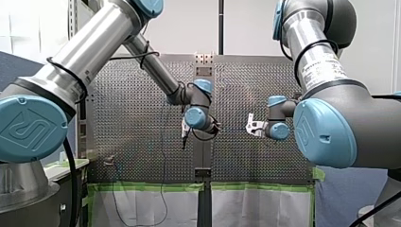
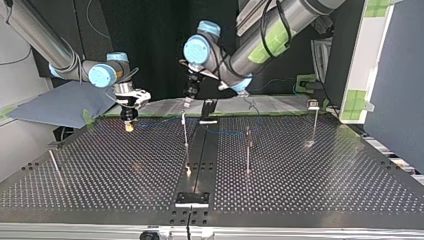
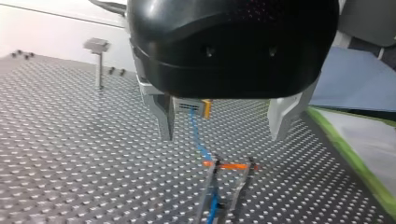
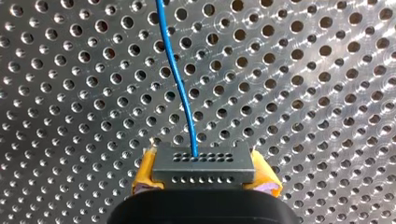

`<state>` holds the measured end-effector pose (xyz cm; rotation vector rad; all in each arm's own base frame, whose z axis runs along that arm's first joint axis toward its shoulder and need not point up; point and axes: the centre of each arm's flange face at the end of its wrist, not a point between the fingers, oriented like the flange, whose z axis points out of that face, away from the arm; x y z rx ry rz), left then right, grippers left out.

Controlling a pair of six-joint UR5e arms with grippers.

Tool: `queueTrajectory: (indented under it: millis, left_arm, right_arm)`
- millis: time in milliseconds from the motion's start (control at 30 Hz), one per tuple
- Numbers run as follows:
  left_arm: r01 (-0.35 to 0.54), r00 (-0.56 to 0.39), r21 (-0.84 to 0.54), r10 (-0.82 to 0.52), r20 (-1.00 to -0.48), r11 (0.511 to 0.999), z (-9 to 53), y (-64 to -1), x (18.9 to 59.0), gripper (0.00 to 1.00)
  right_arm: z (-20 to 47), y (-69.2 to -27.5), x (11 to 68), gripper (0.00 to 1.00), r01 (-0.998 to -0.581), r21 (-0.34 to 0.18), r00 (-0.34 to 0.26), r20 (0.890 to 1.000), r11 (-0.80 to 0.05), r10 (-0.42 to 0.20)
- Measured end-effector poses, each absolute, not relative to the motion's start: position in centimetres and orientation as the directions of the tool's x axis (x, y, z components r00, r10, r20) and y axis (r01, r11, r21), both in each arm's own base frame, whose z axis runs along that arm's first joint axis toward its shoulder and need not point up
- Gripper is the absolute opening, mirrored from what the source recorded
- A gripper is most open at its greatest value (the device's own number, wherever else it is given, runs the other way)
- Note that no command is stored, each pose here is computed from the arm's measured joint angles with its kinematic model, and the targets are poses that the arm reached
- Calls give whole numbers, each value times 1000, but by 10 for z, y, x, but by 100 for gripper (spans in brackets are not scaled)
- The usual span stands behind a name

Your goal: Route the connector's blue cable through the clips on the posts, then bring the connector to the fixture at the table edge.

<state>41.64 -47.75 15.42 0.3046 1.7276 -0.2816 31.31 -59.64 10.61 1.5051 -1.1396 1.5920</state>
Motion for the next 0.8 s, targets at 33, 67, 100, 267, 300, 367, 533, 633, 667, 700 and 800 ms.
queueTrajectory:
  millis: [33, 67, 100, 267, 300, 367, 533, 633, 667, 700, 800]
  left_arm:
    - [354, -166, -26, 36, -985, 935, 156, -476, 415, 100]
    - [352, -162, -33, 26, -986, 935, 159, -475, 414, 100]
    - [349, -155, -43, 13, -988, 936, 162, -473, 412, 100]
    - [321, -130, -77, -36, -991, 944, 175, -464, 405, 100]
    - [312, -123, -82, -45, -991, 946, 177, -461, 404, 100]
    - [300, -111, -88, -57, -992, 950, 182, -457, 402, 100]
    - [279, -77, -114, -97, -992, 954, 195, -446, 394, 100]
    - [278, -61, -145, -133, -989, 950, 202, -441, 390, 100]
    - [278, -57, -154, -144, -988, 948, 204, -439, 388, 100]
    - [278, -52, -167, -159, -986, 946, 207, -437, 386, 100]
    - [280, -39, -201, -198, -979, 939, 214, -432, 381, 100]
  right_arm:
    - [106, -596, 313, 2, -903, -151, -120, 988, -403, -100]
    - [106, -597, 313, 2, -903, -151, -121, 988, -403, -100]
    - [106, -597, 313, 2, -903, -151, -121, 988, -403, -99]
    - [106, -597, 313, 2, -903, -154, -123, 987, -402, -100]
    - [106, -597, 313, 2, -902, -154, -124, 987, -402, -101]
    - [106, -596, 313, 2, -903, -155, -124, 987, -402, -103]
    - [106, -597, 311, 2, -904, -156, -124, 987, -399, -104]
    - [106, -598, 310, 2, -904, -156, -125, 987, -398, -103]
    - [106, -598, 310, 2, -904, -156, -125, 987, -398, -103]
    - [106, -598, 310, 2, -904, -156, -125, 987, -398, -103]
    - [106, -597, 311, 2, -904, -156, -124, 987, -399, -103]
